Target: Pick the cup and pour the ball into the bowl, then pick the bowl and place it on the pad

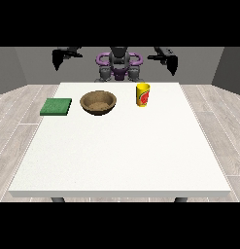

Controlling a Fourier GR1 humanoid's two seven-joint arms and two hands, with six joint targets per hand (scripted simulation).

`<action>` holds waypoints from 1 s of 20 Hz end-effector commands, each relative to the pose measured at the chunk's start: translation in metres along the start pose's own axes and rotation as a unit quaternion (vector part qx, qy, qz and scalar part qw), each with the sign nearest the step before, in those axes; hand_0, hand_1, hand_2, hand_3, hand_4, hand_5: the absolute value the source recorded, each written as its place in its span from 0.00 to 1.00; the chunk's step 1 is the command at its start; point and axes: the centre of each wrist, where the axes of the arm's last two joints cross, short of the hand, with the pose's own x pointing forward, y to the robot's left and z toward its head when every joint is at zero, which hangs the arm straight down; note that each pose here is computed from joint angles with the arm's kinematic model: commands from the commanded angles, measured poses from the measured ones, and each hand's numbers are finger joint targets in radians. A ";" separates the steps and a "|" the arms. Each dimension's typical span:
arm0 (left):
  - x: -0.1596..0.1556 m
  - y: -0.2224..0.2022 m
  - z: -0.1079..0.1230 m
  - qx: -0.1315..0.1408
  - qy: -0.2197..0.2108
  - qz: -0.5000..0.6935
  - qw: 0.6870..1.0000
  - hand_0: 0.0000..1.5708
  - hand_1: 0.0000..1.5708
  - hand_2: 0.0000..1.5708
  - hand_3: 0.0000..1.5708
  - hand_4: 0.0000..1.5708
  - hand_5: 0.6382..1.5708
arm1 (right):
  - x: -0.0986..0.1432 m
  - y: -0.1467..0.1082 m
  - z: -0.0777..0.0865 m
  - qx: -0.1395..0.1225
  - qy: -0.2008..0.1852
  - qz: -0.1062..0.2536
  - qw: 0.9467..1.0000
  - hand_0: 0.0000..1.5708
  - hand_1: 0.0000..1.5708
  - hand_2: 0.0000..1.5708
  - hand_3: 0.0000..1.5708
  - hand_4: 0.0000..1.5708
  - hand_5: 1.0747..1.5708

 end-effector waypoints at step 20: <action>-0.127 -0.062 0.003 0.005 -0.016 -0.041 0.999 0.00 0.00 0.00 0.00 0.00 0.95 | -0.033 -0.017 -0.014 0.013 -0.024 -0.002 1.000 0.00 0.00 0.00 0.00 0.00 1.00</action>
